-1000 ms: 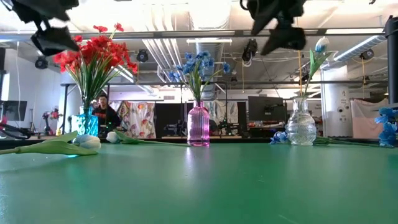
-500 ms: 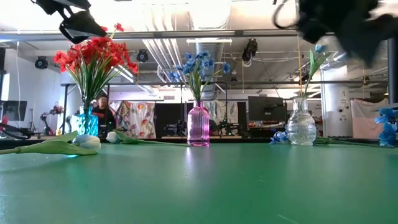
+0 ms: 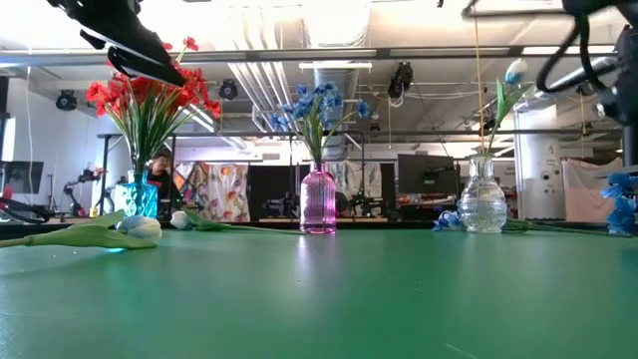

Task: Sort flowers into vase by color
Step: Put the bottom blue flowers into the purple vase

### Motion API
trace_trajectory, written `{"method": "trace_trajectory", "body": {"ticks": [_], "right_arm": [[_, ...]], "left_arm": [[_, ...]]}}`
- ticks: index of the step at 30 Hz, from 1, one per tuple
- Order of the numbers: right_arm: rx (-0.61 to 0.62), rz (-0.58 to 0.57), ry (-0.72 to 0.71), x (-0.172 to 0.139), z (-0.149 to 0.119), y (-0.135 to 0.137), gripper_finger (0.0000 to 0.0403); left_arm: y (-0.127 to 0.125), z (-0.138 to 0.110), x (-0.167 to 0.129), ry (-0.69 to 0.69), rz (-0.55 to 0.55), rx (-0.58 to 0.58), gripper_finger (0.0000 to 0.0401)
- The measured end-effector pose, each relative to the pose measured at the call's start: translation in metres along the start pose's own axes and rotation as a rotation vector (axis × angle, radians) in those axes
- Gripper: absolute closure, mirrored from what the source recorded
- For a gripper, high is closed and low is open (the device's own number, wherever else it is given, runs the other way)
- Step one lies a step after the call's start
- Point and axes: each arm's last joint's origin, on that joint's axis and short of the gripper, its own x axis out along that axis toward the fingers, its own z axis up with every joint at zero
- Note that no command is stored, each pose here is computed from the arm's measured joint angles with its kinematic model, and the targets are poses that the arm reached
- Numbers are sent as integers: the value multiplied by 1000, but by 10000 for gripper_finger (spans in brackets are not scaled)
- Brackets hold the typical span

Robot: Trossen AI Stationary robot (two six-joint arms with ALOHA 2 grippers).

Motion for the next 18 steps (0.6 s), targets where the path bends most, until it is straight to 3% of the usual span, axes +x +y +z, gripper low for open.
{"method": "trace_trajectory", "body": {"ticks": [9,18], "right_arm": [[-9,54,40,39,6,-2,100],[-45,96,-1,59,12,-6,117]], "left_arm": [[2,1,-5,-23,13,-21,124],[2,1,-4,-23,20,-16,124]]}}
